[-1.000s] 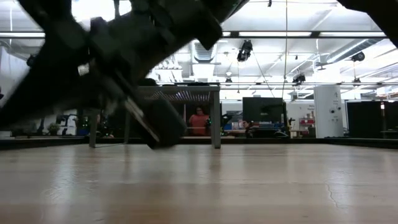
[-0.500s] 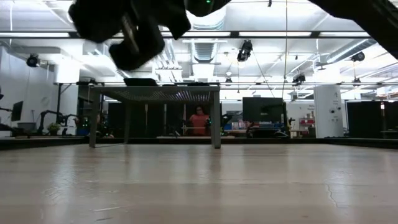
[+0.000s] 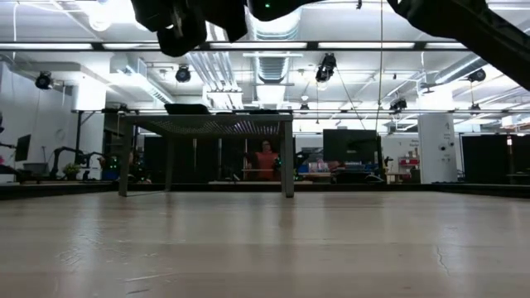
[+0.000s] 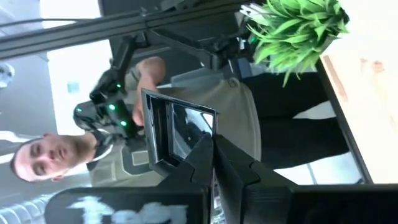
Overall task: Pick & Place Mini shaped plates
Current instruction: Stack the square plate on top of the other square plates on the shelf
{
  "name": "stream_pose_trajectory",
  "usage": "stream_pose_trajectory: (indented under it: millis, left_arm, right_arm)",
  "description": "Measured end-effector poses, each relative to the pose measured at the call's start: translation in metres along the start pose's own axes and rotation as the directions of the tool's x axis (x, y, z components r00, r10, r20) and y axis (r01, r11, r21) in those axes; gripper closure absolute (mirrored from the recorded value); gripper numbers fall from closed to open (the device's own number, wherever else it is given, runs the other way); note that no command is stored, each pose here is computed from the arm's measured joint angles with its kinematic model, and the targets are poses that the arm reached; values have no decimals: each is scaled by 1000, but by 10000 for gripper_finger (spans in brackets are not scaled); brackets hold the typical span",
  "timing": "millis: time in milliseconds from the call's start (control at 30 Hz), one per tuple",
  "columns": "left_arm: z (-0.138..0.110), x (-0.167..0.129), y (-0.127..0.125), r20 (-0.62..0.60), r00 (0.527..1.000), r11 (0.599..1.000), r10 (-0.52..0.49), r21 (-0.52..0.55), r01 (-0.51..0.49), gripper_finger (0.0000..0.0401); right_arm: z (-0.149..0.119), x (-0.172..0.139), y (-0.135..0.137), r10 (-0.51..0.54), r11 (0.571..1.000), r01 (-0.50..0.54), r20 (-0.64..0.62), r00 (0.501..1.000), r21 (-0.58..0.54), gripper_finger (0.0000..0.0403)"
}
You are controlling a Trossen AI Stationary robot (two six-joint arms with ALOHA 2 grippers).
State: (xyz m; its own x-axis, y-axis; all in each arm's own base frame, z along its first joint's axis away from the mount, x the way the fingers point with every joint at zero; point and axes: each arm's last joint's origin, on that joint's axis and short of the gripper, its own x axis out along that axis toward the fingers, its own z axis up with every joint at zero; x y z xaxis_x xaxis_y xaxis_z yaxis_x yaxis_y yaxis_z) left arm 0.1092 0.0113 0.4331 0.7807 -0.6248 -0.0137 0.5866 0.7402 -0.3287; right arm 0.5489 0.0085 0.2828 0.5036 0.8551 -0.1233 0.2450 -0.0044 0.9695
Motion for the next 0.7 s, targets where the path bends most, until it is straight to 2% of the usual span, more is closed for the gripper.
stream_pose_trajectory:
  millis: [233,400,567,633,700]
  left_arm:
    - [-3,15,2,-52,995,997,-83,-2,83,298]
    - [-9,35,9,-102,994,999,-51,4,52,297]
    - [-17,60,10,-212,973,995,-90,-55,80,298]
    - [-21,68,6,-284,957,998,-61,-42,51,298]
    - [-26,75,3,-359,933,1000,15,-13,-21,297]
  right_arm:
    - [-2,-9,20,42,999,-42,-13,999,-16,394]
    - [-5,-8,27,57,998,-57,-14,998,-19,394]
    - [-6,-7,27,57,998,-57,-15,998,-1,394]
    - [-6,-7,27,57,998,-57,-15,998,-1,394]
    - [-5,-7,27,56,998,-56,-15,998,-6,394]
